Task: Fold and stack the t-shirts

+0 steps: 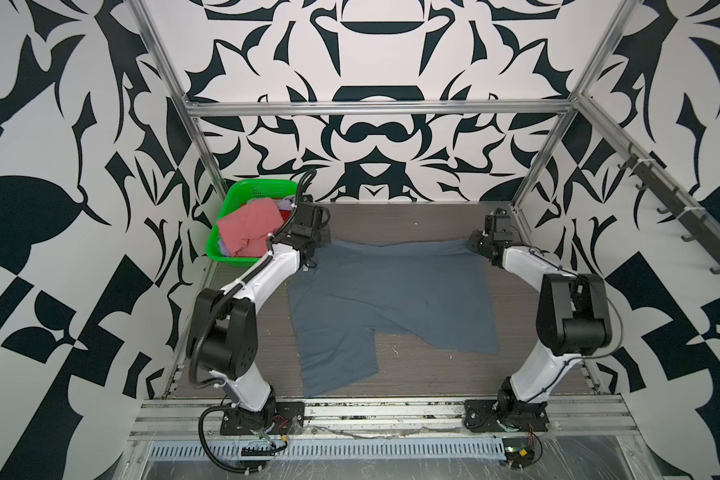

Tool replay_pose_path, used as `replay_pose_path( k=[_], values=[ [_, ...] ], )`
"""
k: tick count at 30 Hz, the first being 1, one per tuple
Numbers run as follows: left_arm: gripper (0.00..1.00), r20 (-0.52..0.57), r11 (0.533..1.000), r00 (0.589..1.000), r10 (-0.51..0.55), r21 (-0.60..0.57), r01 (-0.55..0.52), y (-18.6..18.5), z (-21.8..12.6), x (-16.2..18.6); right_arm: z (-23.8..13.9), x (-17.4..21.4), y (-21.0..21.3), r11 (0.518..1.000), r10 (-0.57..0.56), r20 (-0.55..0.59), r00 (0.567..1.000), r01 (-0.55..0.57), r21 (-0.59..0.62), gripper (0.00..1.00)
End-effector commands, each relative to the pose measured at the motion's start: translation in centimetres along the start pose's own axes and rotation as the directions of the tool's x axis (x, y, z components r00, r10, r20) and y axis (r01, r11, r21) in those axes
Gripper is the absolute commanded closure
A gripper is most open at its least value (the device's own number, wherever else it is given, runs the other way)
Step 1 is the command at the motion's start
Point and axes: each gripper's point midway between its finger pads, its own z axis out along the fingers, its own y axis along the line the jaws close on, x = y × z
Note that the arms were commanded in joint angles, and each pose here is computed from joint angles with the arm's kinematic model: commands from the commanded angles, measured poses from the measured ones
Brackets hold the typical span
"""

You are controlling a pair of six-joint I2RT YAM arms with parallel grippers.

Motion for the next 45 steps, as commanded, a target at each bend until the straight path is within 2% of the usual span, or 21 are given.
replay_pose_path(
  k=[1,2,3,5,8,12,15,19,25,30,45],
  values=[
    [0.60,0.124,0.998,0.992,-0.001,-0.060,0.009,-0.1,-4.0,0.4,-4.9,-2.2,-3.4,0.988,0.043,0.133,0.990,-0.061,0.139,0.54],
    [0.58,0.159,0.999,0.987,-0.018,-0.047,0.026,-0.1,-5.0,0.4,-6.0,-2.3,-3.9,0.986,0.068,0.161,0.985,-0.091,0.140,0.45],
    [0.58,0.179,0.998,0.982,-0.054,-0.022,0.059,0.0,-5.8,0.1,-7.3,-2.8,-3.8,0.986,0.095,0.192,0.977,-0.119,0.115,0.41],
    [0.56,0.208,0.997,0.976,-0.070,-0.025,0.077,0.5,-6.6,-0.5,-8.8,-3.4,-3.2,0.989,0.115,0.209,0.971,-0.131,0.068,0.38],
    [0.54,0.197,0.997,0.980,-0.039,-0.057,0.051,0.6,-6.2,-1.0,-9.0,-3.4,-1.4,0.989,0.147,0.168,0.975,-0.144,-0.030,0.38],
    [0.51,0.081,0.995,0.996,0.040,-0.096,-0.032,-0.3,-3.2,0.2,-7.2,-1.3,0.7,0.976,0.185,0.049,0.981,-0.178,-0.128,0.49],
    [0.50,-0.012,0.992,0.997,0.081,-0.096,-0.082,-1.3,-0.3,1.4,-5.7,0.4,2.3,0.958,0.213,-0.018,0.977,-0.213,-0.194,0.51],
    [0.49,-0.135,0.994,0.988,0.071,-0.078,-0.082,-1.9,3.8,2.5,-3.7,2.2,3.7,0.941,0.235,-0.094,0.967,-0.251,-0.227,0.51],
    [0.48,-0.241,1.000,0.970,0.005,0.029,0.002,-4.5,9.1,3.1,-0.8,3.9,4.9,0.949,0.187,-0.171,0.967,-0.223,-0.222,0.50],
    [0.48,-0.328,0.999,0.944,-0.023,0.028,0.034,-5.3,12.2,4.3,1.1,4.3,5.5,0.955,0.170,-0.189,0.967,-0.209,-0.210,0.49],
    [0.53,-0.420,0.998,0.905,-0.069,-0.042,0.056,-4.9,15.0,7.5,3.4,5.4,5.0,0.973,0.155,-0.229,0.961,-0.189,-0.133,0.49]
  ],
)
